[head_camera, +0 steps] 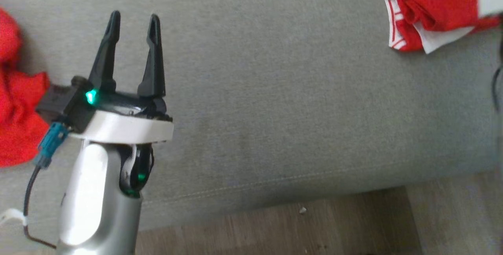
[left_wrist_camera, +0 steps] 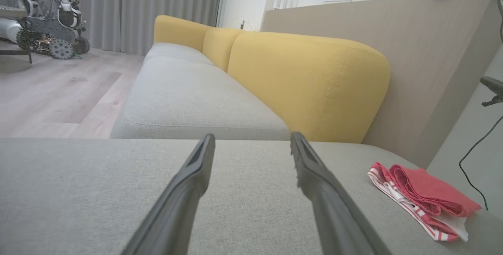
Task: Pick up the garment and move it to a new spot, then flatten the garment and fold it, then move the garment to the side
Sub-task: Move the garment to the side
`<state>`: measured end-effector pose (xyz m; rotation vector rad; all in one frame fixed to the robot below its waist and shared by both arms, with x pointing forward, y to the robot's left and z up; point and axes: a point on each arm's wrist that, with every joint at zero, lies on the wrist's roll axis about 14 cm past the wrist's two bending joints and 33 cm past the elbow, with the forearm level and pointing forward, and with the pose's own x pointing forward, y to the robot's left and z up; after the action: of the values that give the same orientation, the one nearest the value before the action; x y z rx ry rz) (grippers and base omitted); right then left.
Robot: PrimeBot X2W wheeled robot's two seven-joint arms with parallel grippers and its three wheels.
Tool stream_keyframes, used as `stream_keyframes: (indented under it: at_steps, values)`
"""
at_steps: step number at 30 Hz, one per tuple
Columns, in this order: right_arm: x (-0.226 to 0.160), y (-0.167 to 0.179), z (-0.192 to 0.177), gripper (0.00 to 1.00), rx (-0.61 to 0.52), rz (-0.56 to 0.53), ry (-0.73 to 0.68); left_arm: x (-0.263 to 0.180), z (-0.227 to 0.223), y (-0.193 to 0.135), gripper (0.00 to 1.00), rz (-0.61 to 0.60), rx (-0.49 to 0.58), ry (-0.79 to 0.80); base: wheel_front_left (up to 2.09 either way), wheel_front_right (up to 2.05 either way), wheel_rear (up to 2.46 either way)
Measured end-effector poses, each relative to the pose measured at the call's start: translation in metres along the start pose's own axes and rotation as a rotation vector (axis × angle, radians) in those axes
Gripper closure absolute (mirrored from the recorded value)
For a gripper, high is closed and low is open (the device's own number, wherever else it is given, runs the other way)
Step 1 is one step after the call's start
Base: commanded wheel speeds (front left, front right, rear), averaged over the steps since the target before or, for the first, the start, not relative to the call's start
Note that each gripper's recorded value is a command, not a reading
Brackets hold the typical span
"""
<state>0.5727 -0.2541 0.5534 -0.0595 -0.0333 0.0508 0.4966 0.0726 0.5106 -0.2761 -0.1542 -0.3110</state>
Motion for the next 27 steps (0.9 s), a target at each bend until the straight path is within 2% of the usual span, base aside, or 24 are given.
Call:
stream_keyframes:
  at_steps: [4, 9, 13, 15, 17, 22, 27]
  values:
    - [-0.017, 0.039, 0.001, 0.0, -0.011, 0.082, -0.052, -0.016, 0.02, 0.009, 0.0, 0.052, -0.001, -0.028, 0.0, 0.0, 0.0]
    - [-0.049, 0.082, -0.013, 0.0, 0.064, 0.142, -0.05, -0.042, 0.036, 0.018, 0.0, 0.108, 0.01, -0.037, 0.0, 0.0, 0.0]
    - [-0.074, 0.107, -0.018, 0.0, 0.062, 0.185, -0.059, -0.065, 0.039, 0.025, 0.0, 0.169, -0.049, -0.03, 0.0, 0.0, 0.0]
    - [-0.085, 0.115, -0.016, 0.0, 0.029, 0.199, -0.078, -0.075, 0.039, 0.021, 0.0, 0.164, -0.019, -0.017, 0.0, 0.0, 0.0]
    - [-0.094, 0.121, -0.014, 0.0, 0.061, 0.19, -0.089, -0.084, 0.04, 0.017, 0.0, 0.165, -0.02, -0.012, 0.0, 0.0, 0.0]
    - [-0.123, 0.14, -0.027, 0.0, 0.048, 0.213, -0.061, -0.105, 0.038, 0.013, 0.0, 0.184, -0.012, 0.009, 0.0, 0.0, 0.0]
    - [-0.137, 0.144, -0.035, 0.0, 0.07, 0.203, -0.04, -0.113, 0.038, 0.01, 0.0, 0.189, -0.007, 0.015, 0.0, 0.0, 0.0]
